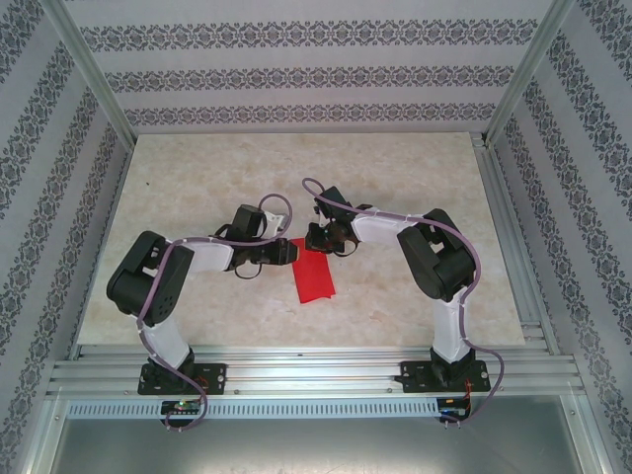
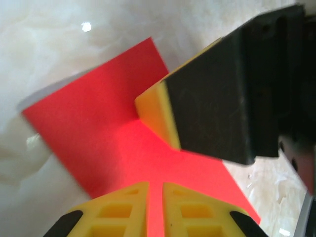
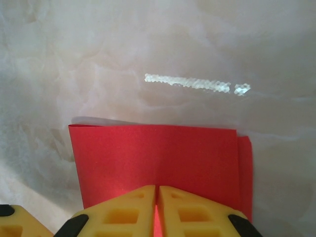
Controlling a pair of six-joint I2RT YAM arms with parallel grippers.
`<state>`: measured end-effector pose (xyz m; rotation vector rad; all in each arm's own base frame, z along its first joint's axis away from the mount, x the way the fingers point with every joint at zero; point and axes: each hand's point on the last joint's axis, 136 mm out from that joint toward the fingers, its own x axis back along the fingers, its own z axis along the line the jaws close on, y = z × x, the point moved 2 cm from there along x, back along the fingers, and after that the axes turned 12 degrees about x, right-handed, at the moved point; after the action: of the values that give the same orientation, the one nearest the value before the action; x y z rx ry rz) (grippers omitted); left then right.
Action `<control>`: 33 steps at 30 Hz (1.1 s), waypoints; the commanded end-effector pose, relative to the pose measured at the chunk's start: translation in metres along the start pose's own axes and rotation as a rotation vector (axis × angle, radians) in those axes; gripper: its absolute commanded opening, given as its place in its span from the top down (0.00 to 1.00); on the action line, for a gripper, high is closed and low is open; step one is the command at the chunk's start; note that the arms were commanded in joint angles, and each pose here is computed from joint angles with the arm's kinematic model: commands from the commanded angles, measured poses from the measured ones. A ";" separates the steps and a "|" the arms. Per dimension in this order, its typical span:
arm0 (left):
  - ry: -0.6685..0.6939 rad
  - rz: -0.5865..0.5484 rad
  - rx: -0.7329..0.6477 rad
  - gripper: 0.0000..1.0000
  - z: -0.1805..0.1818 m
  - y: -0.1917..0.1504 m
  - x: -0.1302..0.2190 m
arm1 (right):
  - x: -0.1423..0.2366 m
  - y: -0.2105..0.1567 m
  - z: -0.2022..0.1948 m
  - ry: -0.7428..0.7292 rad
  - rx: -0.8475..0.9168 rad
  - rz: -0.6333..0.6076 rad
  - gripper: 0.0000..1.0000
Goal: Fold a paper plane with a square sheet of paper (fold left side to right side)
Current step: Hold the square sheet of paper at the center of the table.
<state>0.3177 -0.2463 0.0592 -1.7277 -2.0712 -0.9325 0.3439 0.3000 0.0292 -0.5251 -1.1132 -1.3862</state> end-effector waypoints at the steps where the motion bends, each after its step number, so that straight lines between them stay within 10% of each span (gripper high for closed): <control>1: -0.066 -0.028 -0.045 0.86 -0.017 0.021 -0.004 | -0.017 -0.024 -0.020 -0.088 -0.009 0.079 0.87; 20: 0.100 0.044 0.030 0.90 0.041 0.015 -0.037 | 0.055 0.008 0.019 0.010 0.069 -0.132 0.86; 33: 0.125 0.059 0.012 0.91 0.042 0.006 -0.034 | 0.034 -0.072 0.081 0.163 0.095 -0.162 0.91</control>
<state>0.3569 -0.2566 0.0371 -1.7090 -2.0509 -0.9730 0.2332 0.3244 0.0655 -0.2988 -1.1047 -1.3977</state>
